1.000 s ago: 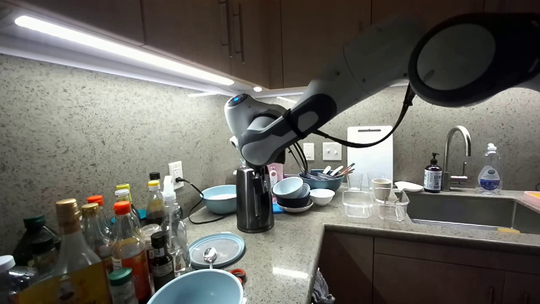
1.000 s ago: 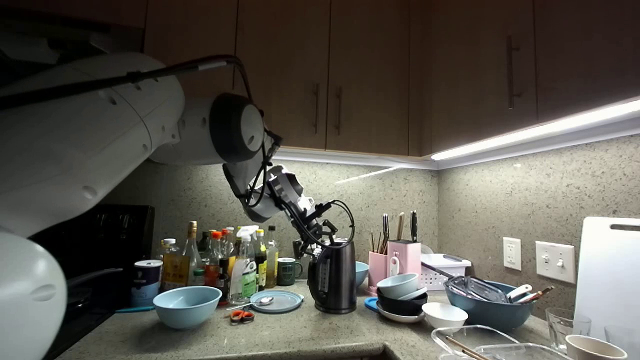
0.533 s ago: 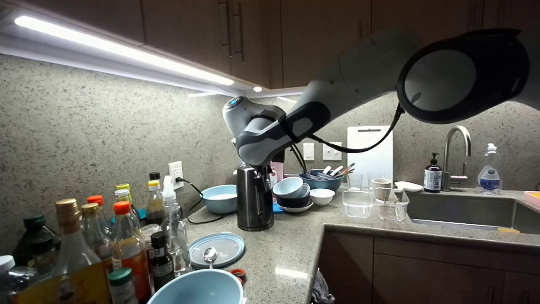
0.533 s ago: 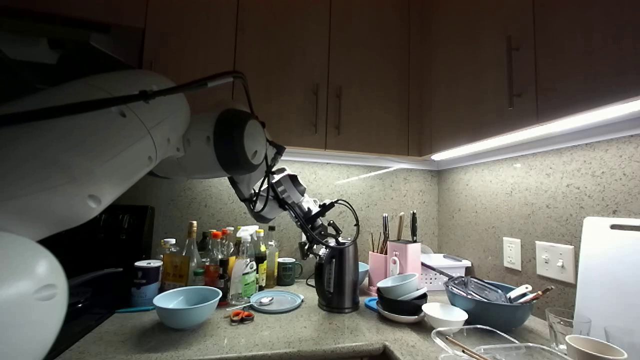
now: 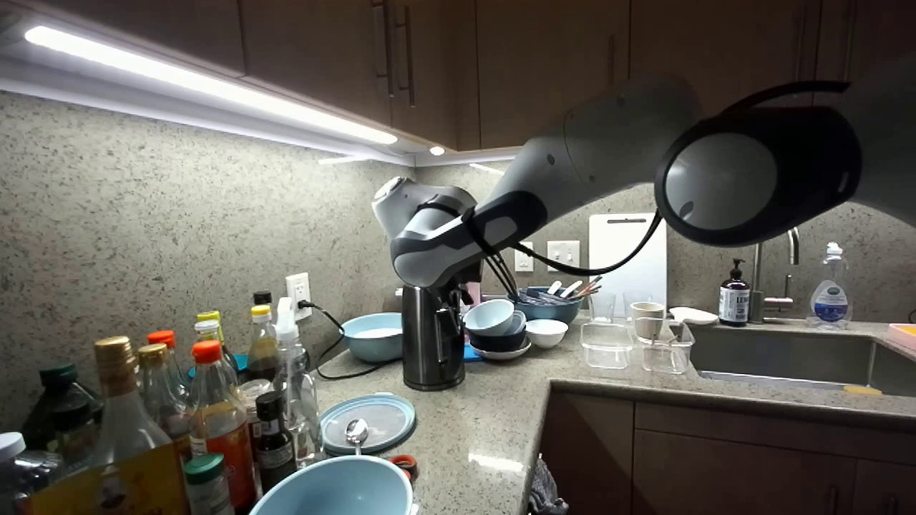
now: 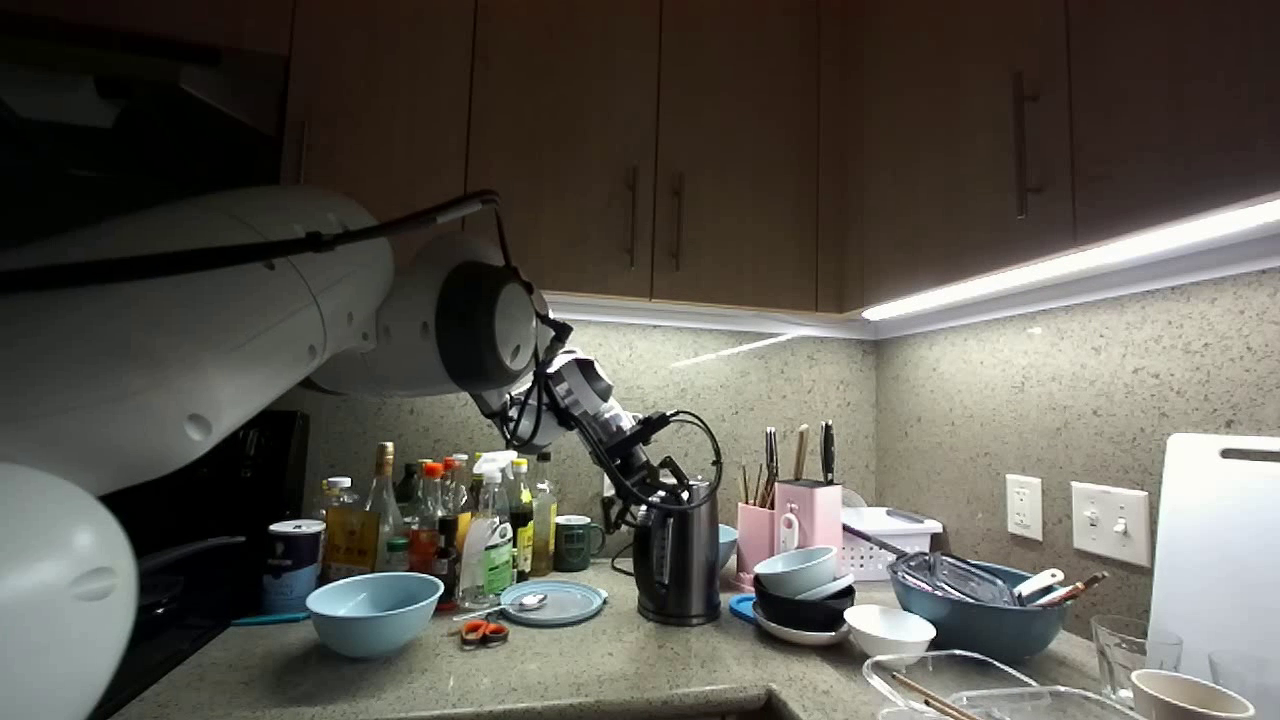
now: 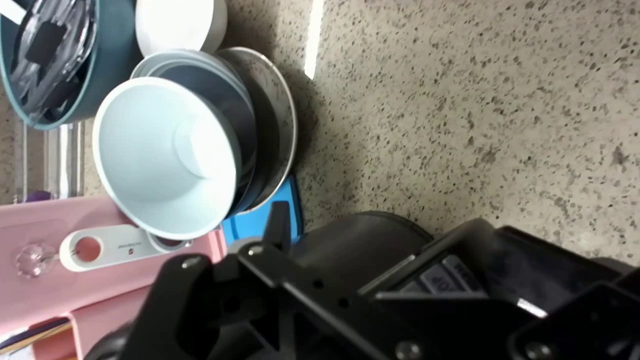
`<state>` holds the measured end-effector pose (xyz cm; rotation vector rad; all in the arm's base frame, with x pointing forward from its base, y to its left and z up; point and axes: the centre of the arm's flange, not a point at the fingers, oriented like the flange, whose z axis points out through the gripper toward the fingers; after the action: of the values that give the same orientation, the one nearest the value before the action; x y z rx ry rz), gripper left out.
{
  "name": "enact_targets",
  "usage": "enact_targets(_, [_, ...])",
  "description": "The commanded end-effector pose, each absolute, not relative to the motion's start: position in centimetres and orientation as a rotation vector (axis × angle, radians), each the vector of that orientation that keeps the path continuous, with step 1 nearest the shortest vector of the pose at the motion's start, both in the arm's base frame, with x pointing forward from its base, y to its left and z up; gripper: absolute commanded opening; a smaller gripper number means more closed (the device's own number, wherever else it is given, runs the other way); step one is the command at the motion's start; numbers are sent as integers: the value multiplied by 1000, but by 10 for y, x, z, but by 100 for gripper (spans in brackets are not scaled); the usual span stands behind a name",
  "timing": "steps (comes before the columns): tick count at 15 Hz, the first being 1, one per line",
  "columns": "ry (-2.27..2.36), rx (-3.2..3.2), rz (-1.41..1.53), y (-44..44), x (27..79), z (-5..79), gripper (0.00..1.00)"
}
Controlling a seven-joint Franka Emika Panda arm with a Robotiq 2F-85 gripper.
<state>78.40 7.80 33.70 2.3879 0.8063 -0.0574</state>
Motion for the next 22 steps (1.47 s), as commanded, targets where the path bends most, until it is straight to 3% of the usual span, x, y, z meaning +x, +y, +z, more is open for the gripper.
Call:
enact_targets(1, [801,2431,-175,63,815,310,100])
enact_targets(7, [770,2417,-163,60,790,314,100])
enact_targets(19, [852,2743,-181,115,664,449,100])
enact_targets(20, [862,2679,-137,128,727,445,100])
enact_targets(22, [867,2680,-126,132,722,456,100])
